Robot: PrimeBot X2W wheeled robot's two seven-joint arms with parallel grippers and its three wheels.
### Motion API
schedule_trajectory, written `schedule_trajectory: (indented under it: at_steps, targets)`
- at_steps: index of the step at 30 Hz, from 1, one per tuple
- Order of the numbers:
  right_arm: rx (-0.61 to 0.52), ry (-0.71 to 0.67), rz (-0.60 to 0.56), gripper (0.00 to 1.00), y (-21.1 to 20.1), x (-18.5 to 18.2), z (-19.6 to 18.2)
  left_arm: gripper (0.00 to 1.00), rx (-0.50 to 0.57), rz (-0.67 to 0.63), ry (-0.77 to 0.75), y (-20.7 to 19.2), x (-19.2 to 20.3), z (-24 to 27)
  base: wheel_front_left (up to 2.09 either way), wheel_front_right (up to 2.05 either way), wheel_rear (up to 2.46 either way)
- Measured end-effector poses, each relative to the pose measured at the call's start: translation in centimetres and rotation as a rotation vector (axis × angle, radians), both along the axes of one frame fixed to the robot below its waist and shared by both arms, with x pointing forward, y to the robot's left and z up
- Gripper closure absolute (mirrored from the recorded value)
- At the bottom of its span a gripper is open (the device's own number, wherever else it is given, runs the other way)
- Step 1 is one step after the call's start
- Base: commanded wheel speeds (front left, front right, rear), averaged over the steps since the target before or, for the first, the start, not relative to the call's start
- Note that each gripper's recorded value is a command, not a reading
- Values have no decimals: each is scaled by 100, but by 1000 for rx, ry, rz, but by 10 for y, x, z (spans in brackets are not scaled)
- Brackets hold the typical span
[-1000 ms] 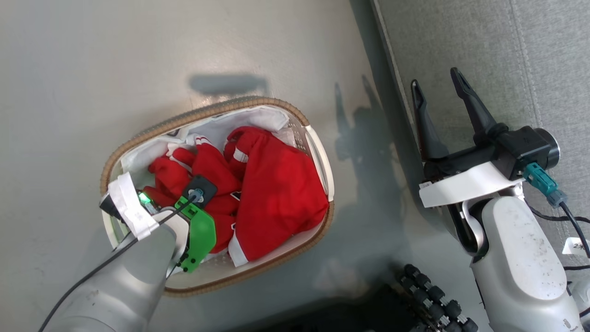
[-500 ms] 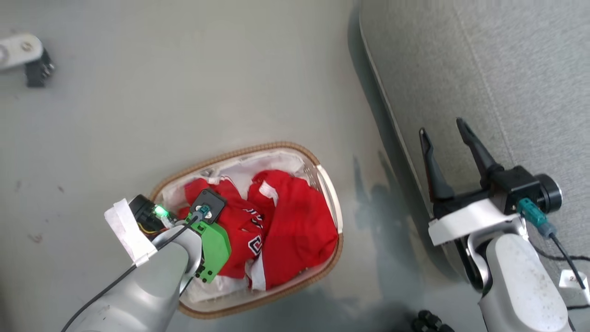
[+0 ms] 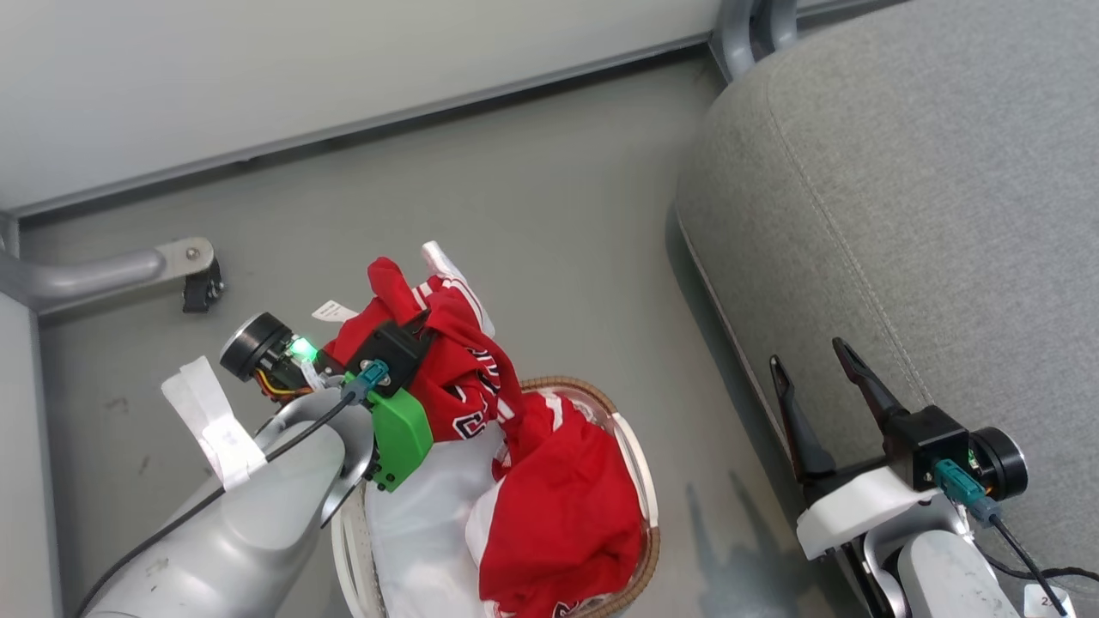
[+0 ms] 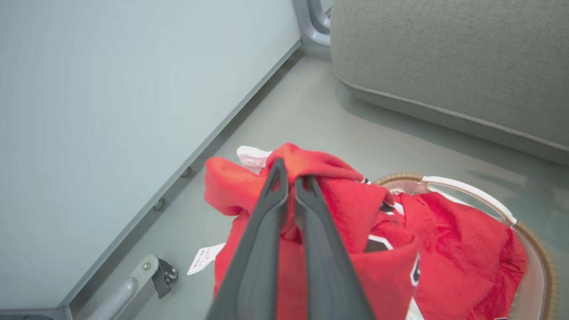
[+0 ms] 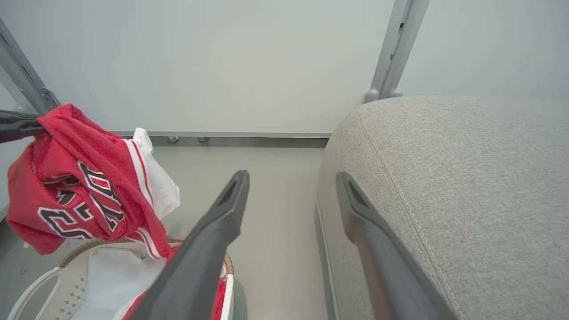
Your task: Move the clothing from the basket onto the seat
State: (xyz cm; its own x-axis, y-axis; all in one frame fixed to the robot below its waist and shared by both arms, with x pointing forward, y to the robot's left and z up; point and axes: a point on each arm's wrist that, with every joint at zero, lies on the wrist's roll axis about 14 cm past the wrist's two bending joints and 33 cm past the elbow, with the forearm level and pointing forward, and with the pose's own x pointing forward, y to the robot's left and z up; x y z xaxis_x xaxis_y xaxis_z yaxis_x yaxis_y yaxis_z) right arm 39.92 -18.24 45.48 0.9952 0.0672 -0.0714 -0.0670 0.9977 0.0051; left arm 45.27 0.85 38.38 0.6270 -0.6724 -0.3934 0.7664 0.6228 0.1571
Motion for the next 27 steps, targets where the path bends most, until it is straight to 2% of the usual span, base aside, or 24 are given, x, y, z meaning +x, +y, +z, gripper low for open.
schedule_trajectory:
  at_steps: [7,16,22,27]
  targets:
    - [-4,-85,13,0,5,-16,31,100,3,-70,-263,-9,15,95,0,0,0]
    - [-9,-191,53,0,18,-30,67,100,6,-143,-544,-29,12,213,0,0,0]
    - [-19,-223,119,0,39,-30,78,100,5,-175,-624,-40,7,251,0,0,0]
    - [-56,-277,244,0,78,-18,97,100,-3,-208,-665,-51,2,271,0,0,0]
